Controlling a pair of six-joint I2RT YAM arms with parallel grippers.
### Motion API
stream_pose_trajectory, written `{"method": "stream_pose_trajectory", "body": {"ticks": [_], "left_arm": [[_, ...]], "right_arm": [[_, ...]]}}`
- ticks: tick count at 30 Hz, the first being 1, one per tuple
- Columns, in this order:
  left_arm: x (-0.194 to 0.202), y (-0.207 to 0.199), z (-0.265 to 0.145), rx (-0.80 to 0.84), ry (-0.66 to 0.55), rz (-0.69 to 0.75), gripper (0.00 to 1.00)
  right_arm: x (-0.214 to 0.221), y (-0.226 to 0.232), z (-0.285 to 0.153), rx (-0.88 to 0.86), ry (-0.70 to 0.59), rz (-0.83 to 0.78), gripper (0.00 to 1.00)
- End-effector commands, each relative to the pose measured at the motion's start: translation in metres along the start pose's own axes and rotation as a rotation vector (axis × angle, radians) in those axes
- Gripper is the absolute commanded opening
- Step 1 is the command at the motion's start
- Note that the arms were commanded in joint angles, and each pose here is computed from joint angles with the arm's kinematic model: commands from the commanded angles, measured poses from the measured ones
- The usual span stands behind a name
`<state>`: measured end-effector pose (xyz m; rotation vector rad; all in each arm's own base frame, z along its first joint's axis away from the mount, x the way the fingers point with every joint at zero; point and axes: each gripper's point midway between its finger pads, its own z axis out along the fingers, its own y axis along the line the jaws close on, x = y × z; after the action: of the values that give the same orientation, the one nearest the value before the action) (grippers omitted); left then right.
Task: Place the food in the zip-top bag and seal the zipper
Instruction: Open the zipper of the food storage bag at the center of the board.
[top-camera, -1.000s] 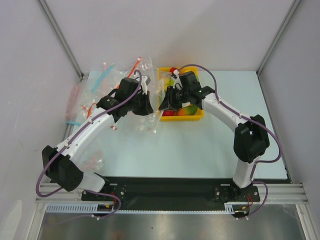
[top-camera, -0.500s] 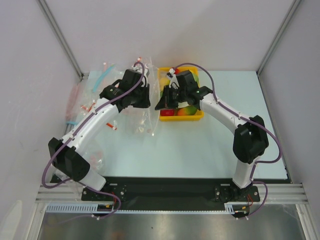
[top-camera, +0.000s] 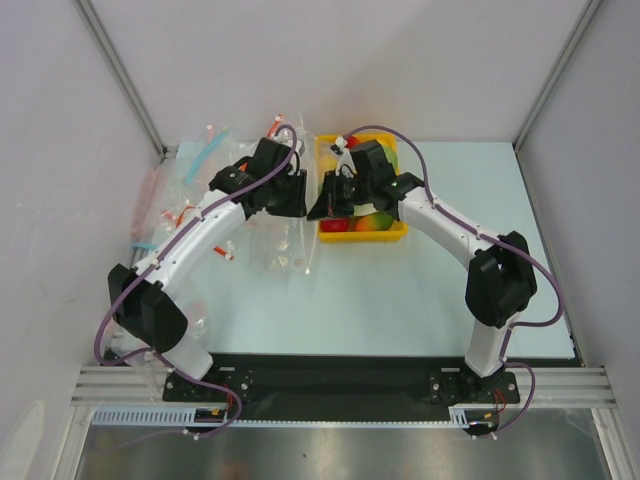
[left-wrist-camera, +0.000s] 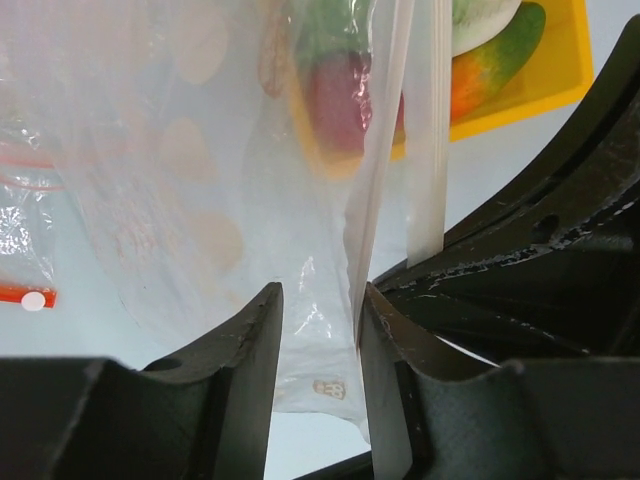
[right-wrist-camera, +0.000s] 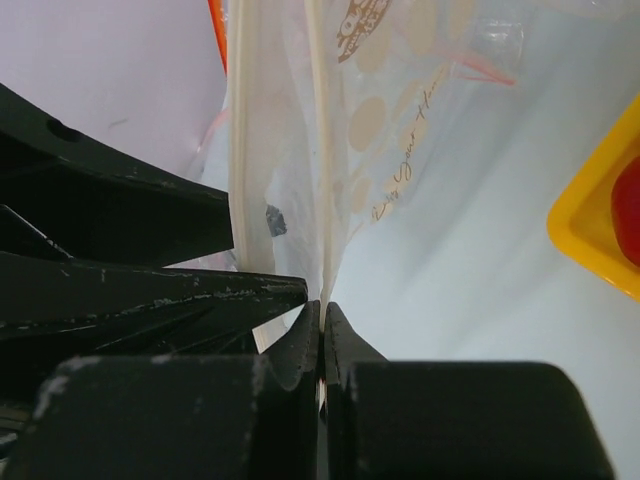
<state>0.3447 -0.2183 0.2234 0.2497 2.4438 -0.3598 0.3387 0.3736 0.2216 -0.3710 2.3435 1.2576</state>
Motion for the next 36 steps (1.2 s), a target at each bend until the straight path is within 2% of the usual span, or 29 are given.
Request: {"method": "stream_pose_trajectory", "body": {"ticks": [1,5,7,8,12,14,16,17,21,24,32,36], "left_arm": [[0.012,-0.016,-0.01,0.094,0.017,0.019,0.42],[0.016,-0.021,-0.011,0.136,-0.001,0.012,0.43],[0.018,-0.02,-0.008,0.125,0.007,0.01,0.39],[0.019,-0.018,-0.007,0.116,0.014,0.009,0.35],[0.012,-0.007,-0.007,0.044,0.013,0.021,0.08],[0.003,-0.008,-0.016,0.043,-0.009,0.031,0.01],[-0.005,-0.01,-0.026,0.05,-0.031,0.046,0.0],[-0.006,-0.012,-0.029,0.063,-0.032,0.053,0.0],[-0.009,-0.036,-0.042,0.196,-0.039,0.039,0.0],[-0.005,-0.05,-0.048,0.273,-0.044,0.003,0.0],[0.005,-0.047,-0.056,0.277,-0.039,-0.019,0.0],[0.0,-0.017,-0.067,0.117,-0.047,-0.015,0.0]], "right_arm": [[-0.026,0.032,-0.019,-0.061,-0.081,-0.067,0.01],[-0.026,0.033,-0.019,-0.066,-0.082,-0.066,0.01],[-0.026,0.033,-0.02,-0.066,-0.085,-0.068,0.01],[-0.026,0.033,-0.02,-0.064,-0.085,-0.066,0.01],[-0.024,0.03,-0.022,-0.049,-0.083,-0.065,0.01],[-0.02,0.023,-0.021,-0.025,-0.073,-0.056,0.02],[-0.018,0.012,-0.022,0.017,-0.073,-0.037,0.17],[-0.014,0.006,-0.02,0.023,-0.06,-0.024,0.3],[-0.01,0.006,-0.014,0.013,-0.055,-0.02,0.48],[-0.013,0.01,-0.011,0.006,-0.066,-0.019,0.57],[-0.014,-0.011,-0.015,0.127,-0.112,0.028,0.59],[0.006,-0.057,-0.026,0.35,-0.073,0.101,0.57]]}}
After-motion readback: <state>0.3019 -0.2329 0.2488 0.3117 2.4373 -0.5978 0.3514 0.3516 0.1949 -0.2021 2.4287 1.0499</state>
